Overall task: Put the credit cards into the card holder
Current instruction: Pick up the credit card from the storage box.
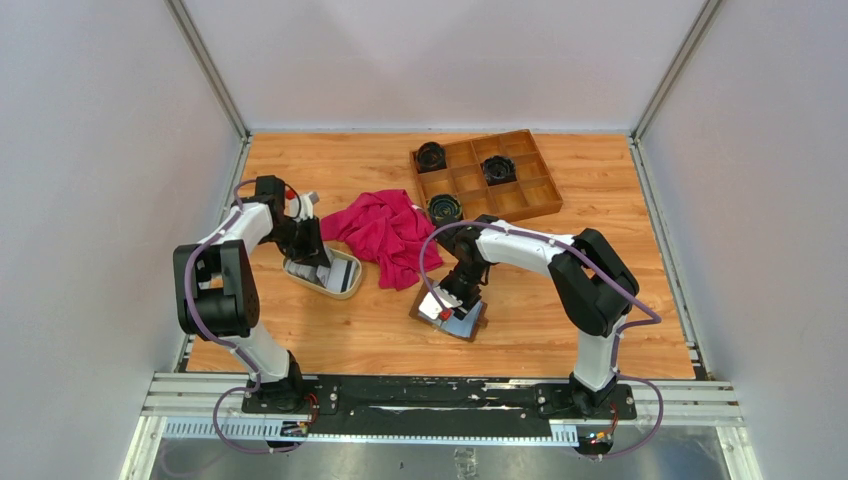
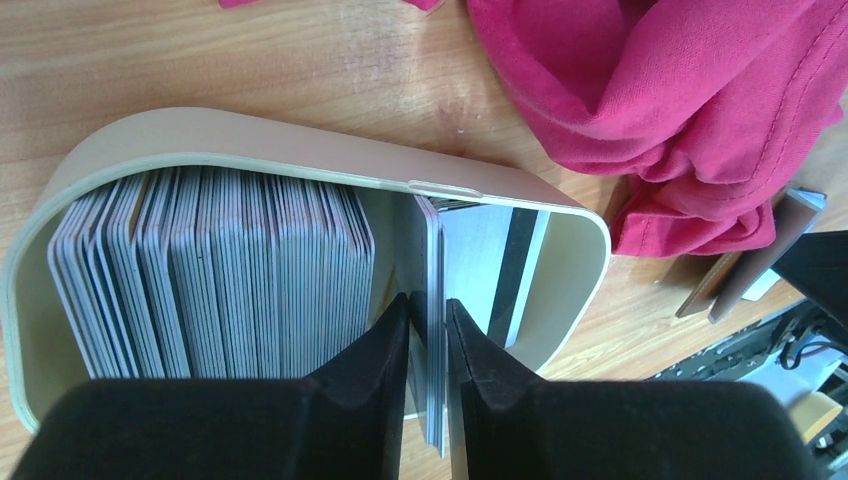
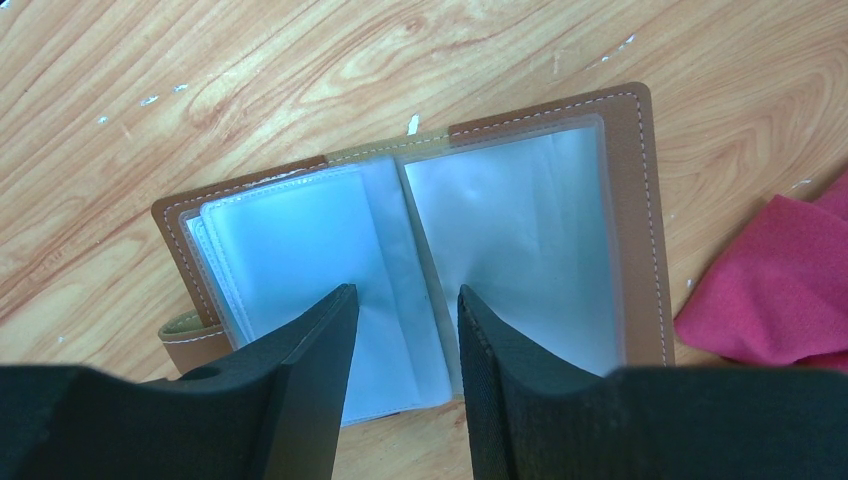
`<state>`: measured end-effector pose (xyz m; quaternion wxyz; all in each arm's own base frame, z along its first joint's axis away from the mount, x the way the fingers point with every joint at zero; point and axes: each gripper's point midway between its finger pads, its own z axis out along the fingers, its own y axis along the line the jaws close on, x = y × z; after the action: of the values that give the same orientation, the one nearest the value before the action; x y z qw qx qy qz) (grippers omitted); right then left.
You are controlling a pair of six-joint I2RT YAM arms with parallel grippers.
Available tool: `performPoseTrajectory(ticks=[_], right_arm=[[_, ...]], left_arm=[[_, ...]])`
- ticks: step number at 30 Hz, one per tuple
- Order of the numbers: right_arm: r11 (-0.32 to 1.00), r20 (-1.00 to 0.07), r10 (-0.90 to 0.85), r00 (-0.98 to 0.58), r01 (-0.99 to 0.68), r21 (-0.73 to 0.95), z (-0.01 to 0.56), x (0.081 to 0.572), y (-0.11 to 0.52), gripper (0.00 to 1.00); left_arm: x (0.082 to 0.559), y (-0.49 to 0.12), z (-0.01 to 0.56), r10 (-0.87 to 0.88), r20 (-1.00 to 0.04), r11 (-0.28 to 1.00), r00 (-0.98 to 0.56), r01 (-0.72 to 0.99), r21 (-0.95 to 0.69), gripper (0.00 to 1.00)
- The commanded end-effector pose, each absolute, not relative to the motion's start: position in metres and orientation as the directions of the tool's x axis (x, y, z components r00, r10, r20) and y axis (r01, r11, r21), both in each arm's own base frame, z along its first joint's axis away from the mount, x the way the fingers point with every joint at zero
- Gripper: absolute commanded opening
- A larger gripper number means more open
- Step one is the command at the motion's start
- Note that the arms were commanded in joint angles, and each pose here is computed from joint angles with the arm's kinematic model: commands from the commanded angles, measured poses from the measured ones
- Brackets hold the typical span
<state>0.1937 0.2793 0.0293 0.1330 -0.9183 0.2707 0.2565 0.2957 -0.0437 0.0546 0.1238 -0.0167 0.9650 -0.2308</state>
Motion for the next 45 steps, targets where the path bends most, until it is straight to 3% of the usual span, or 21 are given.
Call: performPoseTrajectory(ticks=[1,8,13,16,21,23,25,33,40,45], right_arm=[[-0.841,-0.555,-0.433,0.710,-0.540,-0.034,0.019,0.177,0.274,0.45],[-0.843,-0.557,-0.431,0.710,-0.537,-0.033,0.019,0.176,0.274,0.45],[-0.842,-0.557,-0.431,0.710,-0.538,-0.035,0.020,0.177,0.274,0.45],[-0.842,-0.557,-0.431,0.710,-0.538,-0.033,0.020,0.177,0.274,0.45],[-0.843,-0.557,-0.430,0.710,-0.538,-0.034,0.020,0.177,0.274,0.45],[-0.843,-0.556,-0.431,0.711,-0.537,-0.035,0.020,0.177,0.274,0.45],[-0.843,-0.556,-0.431,0.711,-0.538,-0.033,0.020,0.177,0.274,0.45],[-0.843,-0.558,-0.432,0.709,-0.537,-0.029,0.019,0.176,0.274,0.45],[-0.843,-0.555,-0.434,0.710,-0.537,-0.028,0.019,0.176,0.274,0.45],[-0.843,-0.555,-0.434,0.710,-0.537,-0.028,0.019,0.176,0.274,0.45]], left_arm=[[0.299,-0.046,0.057,-0.103,-0.237,0.878,-0.966,0.023,-0.479,0.20],[0.299,-0.039,0.067,-0.111,-0.278,0.893,-0.954,0.027,-0.449,0.20],[0.298,-0.036,0.060,-0.113,-0.256,0.901,-0.960,0.010,-0.435,0.00],[0.297,-0.032,0.055,-0.112,-0.245,0.909,-0.963,0.001,-0.418,0.00],[0.296,-0.031,0.045,-0.110,-0.215,0.911,-0.970,-0.012,-0.413,0.12],[0.296,-0.034,0.043,-0.108,-0.206,0.905,-0.973,-0.011,-0.425,0.10],[0.298,-0.034,0.047,-0.109,-0.216,0.902,-0.970,-0.005,-0.431,0.00],[0.300,-0.020,0.096,-0.128,-0.389,0.943,-0.912,0.008,-0.332,0.00],[0.296,-0.053,0.099,-0.126,-0.356,0.865,-0.926,0.073,-0.497,0.00],[0.293,-0.073,0.094,-0.083,-0.345,0.840,-0.935,0.121,-0.530,0.00]])
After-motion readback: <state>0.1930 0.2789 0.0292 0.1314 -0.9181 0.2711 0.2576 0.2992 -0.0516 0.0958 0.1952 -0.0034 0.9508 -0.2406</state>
